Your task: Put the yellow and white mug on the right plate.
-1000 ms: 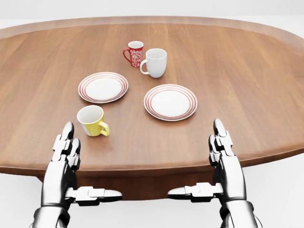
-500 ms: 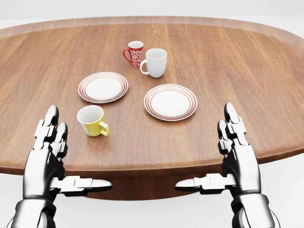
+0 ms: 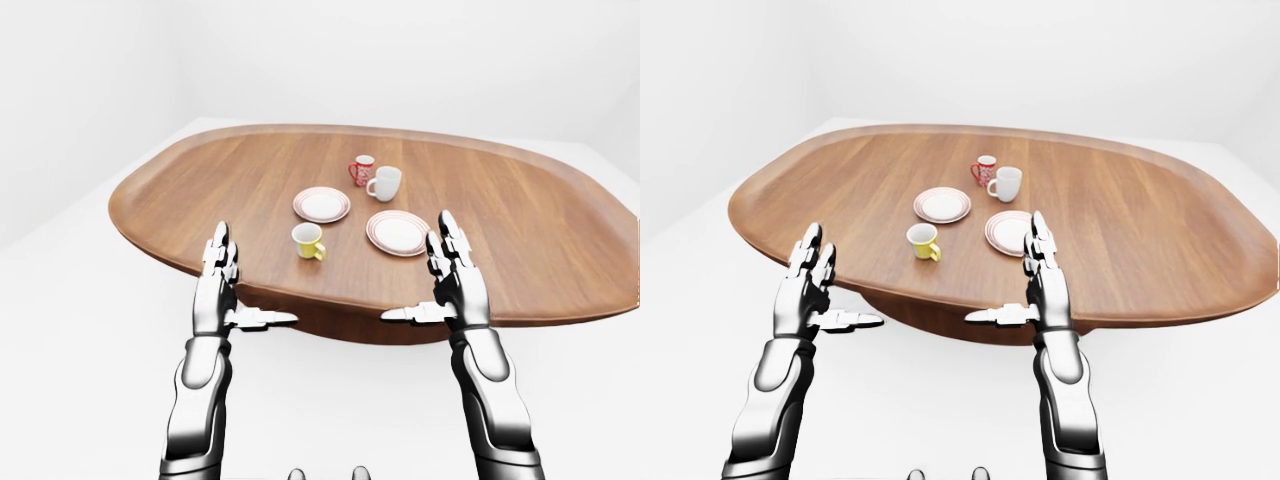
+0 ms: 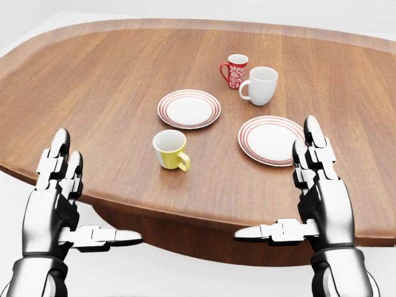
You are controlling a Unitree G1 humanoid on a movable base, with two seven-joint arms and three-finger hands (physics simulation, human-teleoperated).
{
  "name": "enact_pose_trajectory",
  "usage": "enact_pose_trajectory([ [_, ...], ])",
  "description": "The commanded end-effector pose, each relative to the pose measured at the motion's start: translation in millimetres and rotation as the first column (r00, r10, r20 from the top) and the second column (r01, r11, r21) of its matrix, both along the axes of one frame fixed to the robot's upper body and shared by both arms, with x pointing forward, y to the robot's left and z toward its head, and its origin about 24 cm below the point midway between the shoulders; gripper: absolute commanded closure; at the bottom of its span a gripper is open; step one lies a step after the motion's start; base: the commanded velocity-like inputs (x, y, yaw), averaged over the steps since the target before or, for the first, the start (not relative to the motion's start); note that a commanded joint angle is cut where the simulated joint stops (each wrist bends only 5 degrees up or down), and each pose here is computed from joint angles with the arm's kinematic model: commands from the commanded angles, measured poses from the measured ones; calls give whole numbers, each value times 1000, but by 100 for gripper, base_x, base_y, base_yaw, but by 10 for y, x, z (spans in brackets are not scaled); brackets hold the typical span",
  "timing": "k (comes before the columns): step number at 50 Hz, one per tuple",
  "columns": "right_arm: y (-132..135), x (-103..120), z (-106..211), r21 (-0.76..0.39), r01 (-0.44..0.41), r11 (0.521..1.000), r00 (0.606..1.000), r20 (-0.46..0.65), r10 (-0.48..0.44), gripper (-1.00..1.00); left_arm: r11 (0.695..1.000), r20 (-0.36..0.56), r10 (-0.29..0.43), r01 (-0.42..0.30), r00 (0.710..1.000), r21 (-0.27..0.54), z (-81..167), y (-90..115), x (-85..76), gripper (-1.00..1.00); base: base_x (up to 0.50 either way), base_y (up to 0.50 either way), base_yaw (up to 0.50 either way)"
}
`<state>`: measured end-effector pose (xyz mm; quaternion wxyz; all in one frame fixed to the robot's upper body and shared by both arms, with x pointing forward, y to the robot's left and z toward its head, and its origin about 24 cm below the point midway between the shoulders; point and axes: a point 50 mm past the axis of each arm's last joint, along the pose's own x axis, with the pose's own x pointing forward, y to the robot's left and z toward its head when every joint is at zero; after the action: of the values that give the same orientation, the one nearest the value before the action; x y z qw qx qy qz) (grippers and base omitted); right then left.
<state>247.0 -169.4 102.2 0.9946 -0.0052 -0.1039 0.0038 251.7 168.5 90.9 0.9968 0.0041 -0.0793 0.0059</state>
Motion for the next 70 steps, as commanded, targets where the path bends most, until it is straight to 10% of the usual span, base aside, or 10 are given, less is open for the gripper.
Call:
enact_pose_trajectory([
  [1,5,-1,-1,-4,-5,1000,1000,-1,5,-100,1000,-1,-3,3,1000,3,-4,-8,-9,-100,0,0,50],
  [17,126,-120,73,-1,-122,993,992,36,122,-100,1000,-9,-5,6,1000,4,-22,-15,-11,-100,3,1,21],
  [70,91,-1,-104,-61,-47,997,998,-48,45,-100,1000,-14,-3,3,1000,5,-32,-6,3,-100,42,14,0],
])
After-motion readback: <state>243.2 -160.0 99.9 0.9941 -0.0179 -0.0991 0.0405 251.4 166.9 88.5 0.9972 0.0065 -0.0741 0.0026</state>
